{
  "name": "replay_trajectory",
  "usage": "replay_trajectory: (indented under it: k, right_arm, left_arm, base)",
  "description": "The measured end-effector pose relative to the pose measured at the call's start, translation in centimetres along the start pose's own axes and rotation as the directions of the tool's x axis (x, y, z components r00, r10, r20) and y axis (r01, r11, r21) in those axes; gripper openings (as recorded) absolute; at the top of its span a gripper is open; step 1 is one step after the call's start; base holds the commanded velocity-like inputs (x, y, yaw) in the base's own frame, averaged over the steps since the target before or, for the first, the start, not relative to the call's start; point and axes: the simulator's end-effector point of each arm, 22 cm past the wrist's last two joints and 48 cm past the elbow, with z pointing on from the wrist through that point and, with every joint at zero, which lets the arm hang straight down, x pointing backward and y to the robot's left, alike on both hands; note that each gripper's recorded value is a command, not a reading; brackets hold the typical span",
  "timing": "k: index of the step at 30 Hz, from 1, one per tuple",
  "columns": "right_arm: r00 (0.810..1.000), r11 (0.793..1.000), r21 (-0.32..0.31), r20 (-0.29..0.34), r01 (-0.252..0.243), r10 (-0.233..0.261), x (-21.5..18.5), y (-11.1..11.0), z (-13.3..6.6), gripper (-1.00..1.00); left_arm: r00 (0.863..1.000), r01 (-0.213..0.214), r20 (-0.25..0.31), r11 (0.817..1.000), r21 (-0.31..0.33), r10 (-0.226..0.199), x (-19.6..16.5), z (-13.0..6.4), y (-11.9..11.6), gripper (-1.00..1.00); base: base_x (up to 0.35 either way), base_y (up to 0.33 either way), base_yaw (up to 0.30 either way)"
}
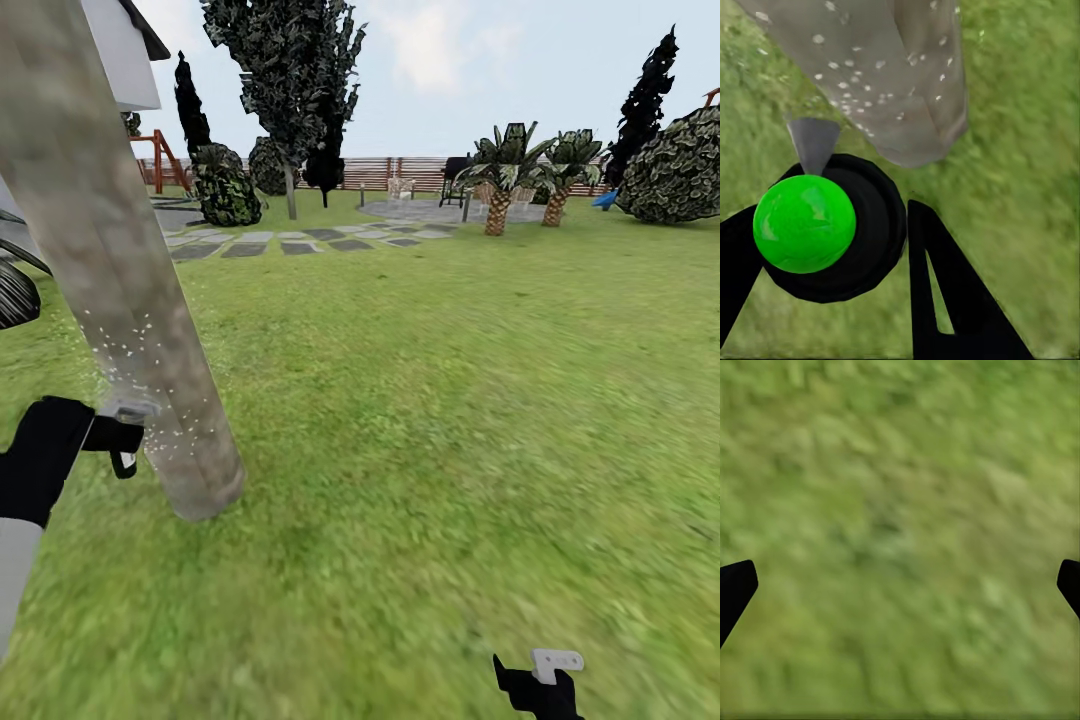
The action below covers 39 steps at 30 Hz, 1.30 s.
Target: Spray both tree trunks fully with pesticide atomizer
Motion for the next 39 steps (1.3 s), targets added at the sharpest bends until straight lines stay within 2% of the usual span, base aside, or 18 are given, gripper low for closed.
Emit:
replay_trajectory:
  k: [3, 6, 7, 11, 13, 14, 16, 18, 19, 20, 21, 22, 23, 24, 26, 31, 33, 39]
  right_arm:
    - [1.000, 1.000, 0.000, 0.000, 0.000, 0.000, 0.0, 0.0, 0.0, 1.00]
    - [1.000, 1.000, -0.001, 0.000, 0.000, 0.000, 0.0, 0.0, 0.0, 1.00]
    - [1.000, 1.000, -0.001, 0.000, 0.000, 0.000, 0.0, 0.0, 0.0, 1.00]
    - [1.000, 1.000, -0.001, 0.000, 0.001, -0.001, 0.0, 0.0, 0.0, 1.00]
    - [1.000, 1.000, -0.001, 0.000, 0.001, -0.001, 0.0, 0.0, 0.0, 1.00]
    - [1.000, 1.000, -0.001, 0.000, 0.001, -0.001, 0.0, 0.0, 0.0, 1.00]
    - [1.000, 1.000, -0.002, 0.000, 0.001, -0.001, 0.0, 0.0, 0.0, 1.00]
    - [1.000, 1.000, -0.002, 0.000, 0.002, -0.002, 0.0, 0.1, 0.0, 1.00]
    - [1.000, 1.000, -0.002, 0.000, 0.002, -0.002, 0.0, 0.1, 0.0, 1.00]
    - [1.000, 1.000, -0.002, 0.000, 0.001, -0.001, 0.0, 0.1, 0.0, 1.00]
    - [1.000, 1.000, -0.002, 0.000, 0.002, -0.002, 0.0, 0.1, 0.0, 1.00]
    - [1.000, 1.000, -0.002, 0.000, 0.002, -0.002, 0.0, 0.1, 0.0, 1.00]
    - [1.000, 1.000, -0.001, 0.000, 0.001, -0.001, 0.0, 0.1, 0.0, 1.00]
    - [1.000, 1.000, 0.000, 0.000, 0.000, 0.000, 0.0, 0.0, 0.0, 1.00]
    - [1.000, 1.000, 0.001, 0.000, 0.000, 0.000, 0.0, 0.0, 0.0, 1.00]
    - [1.000, 1.000, 0.003, 0.000, -0.001, 0.001, 0.0, -0.1, 0.0, 1.00]
    - [1.000, 1.000, 0.002, 0.000, -0.002, 0.002, 0.0, 0.0, 0.0, 1.00]
    - [1.000, 1.000, 0.001, 0.000, -0.001, 0.001, 0.0, 0.1, 0.0, 1.00]
  left_arm:
    - [0.999, -0.009, -0.051, 1.000, 0.023, 0.010, 3.2, 1.3, -1.4, -1.00]
    - [0.996, -0.021, -0.090, 0.997, 0.073, 0.028, 6.2, 2.6, -5.6, -1.00]
    - [0.995, -0.026, -0.097, 0.997, 0.074, 0.033, 6.7, 2.9, -6.2, -1.00]
    - [0.988, -0.033, -0.150, 0.999, 0.007, 0.033, 9.4, 4.2, -6.6, -1.00]
    - [0.989, -0.043, -0.144, 0.999, -0.008, 0.041, 10.4, 4.8, -6.8, -1.00]
    - [0.991, -0.030, -0.128, 0.999, -0.032, 0.026, 10.6, 5.1, -6.4, -1.00]
    - [0.990, 0.067, -0.116, 0.994, -0.091, -0.077, 11.2, 5.2, -4.4, -1.00]
    - [0.978, 0.163, -0.113, 0.979, -0.121, -0.176, 12.2, 5.2, -3.5, -1.00]
    - [0.973, 0.212, -0.058, 0.965, -0.153, -0.223, 11.9, 5.4, -1.9, -1.00]
    - [0.969, 0.241, -0.002, 0.954, -0.181, -0.246, 11.4, 5.4, -0.5, -1.00]
    - [0.964, 0.265, 0.027, 0.938, -0.223, -0.266, 12.1, 5.5, 0.9, -1.00]
    - [0.957, 0.289, 0.038, 0.924, -0.250, -0.288, 13.3, 6.0, 1.4, -1.00]
    - [0.952, 0.303, 0.045, 0.918, -0.254, -0.302, 14.1, 6.6, 0.9, -1.00]
    - [0.950, 0.311, 0.065, 0.920, -0.239, -0.304, 14.8, 7.7, -0.7, -1.00]
    - [0.953, 0.304, 0.081, 0.924, -0.230, -0.293, 15.2, 8.5, -1.8, -1.00]
    - [0.952, 0.305, 0.085, 0.923, -0.236, -0.293, 15.7, 8.6, -1.9, -1.00]
    - [0.951, 0.309, 0.078, 0.906, -0.288, -0.300, 16.4, 8.5, -1.4, -1.00]
    - [0.949, 0.314, 0.074, 0.910, -0.272, -0.305, 16.3, 8.7, -3.0, -1.00]
  base:
    - [0.000, 0.000, 0.000]
    - [0.000, 0.000, 0.000]
    - [0.000, 0.000, 0.000]
    - [0.000, 0.000, 0.000]
    - [0.000, 0.000, 0.000]
    - [0.000, 0.000, 0.000]
    - [0.000, -0.087, 0.000]
    - [0.014, -0.227, 0.000]
    - [0.053, -0.260, 0.000]
    - [0.066, -0.266, 0.000]
    - [0.073, -0.269, 0.000]
    - [0.082, -0.270, 0.000]
    - [0.096, -0.271, 0.000]
    - [0.117, -0.269, 0.000]
    - [0.128, -0.267, 0.000]
    - [0.042, -0.272, 0.000]
    - [0.000, -0.277, 0.035]
    - [0.000, -0.277, 0.246]
